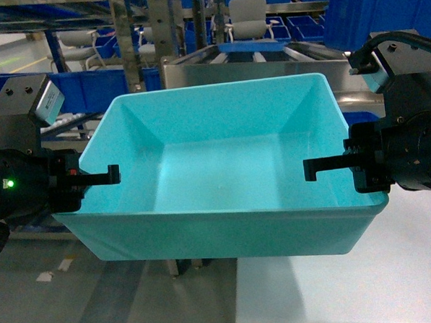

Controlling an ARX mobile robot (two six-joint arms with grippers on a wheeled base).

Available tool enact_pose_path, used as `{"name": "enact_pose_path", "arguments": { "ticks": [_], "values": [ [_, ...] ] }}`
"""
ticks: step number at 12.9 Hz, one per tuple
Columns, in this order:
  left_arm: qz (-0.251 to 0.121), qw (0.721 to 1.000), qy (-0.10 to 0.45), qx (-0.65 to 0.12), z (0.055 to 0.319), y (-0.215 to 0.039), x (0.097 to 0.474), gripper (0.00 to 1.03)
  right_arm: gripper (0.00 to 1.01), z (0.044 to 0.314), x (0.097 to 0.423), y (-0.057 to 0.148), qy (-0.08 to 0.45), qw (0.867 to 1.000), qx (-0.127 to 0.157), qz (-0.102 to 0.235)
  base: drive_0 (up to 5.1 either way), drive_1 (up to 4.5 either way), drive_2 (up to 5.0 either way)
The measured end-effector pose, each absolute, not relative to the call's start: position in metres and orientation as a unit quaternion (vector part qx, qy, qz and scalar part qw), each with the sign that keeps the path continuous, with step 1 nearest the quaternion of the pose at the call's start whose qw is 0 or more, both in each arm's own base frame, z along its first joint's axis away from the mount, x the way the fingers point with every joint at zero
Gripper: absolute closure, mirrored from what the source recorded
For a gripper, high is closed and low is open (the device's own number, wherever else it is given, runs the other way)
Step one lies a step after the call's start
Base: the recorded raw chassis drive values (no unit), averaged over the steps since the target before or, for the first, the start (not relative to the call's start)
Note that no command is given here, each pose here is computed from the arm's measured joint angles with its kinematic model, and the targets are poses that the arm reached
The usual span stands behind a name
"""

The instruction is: Organize blue bins on left shelf correctly

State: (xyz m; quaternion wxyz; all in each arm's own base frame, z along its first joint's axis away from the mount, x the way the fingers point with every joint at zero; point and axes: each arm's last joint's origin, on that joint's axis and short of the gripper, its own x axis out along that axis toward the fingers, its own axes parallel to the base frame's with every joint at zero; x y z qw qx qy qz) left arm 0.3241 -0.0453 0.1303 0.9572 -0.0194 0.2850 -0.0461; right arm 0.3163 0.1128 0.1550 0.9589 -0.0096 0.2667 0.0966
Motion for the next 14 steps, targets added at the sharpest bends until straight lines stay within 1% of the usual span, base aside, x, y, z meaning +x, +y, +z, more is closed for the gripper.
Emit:
{"name": "enact_pose_path", "arguments": {
  "ticks": [5, 9, 14],
  "values": [
    [-0.046, 0.957, 0.286, -0.019, 0.1302, -0.0453, 0.324, 1.01, 0.99, 0.1549, 0.3163, 0.1128, 0.267, 0.959, -0.01, 0.097, -5.0, 2.41, 2.4],
    [-0.046, 0.957, 0.285, -0.02, 0.1301, -0.0453, 0.3239, 1.01, 0.99, 0.1549, 0.3163, 0.1129, 0.267, 0.959, -0.01, 0.097, -4.6, 3.89, 0.9],
    [-0.046, 0.957, 0.285, -0.02, 0.1301, -0.0453, 0.3239, 1.01, 0.99, 0.1549, 0.3163, 0.1128, 0.267, 0.959, -0.01, 0.097, -4.3, 4.38, 0.3]
  ]
}}
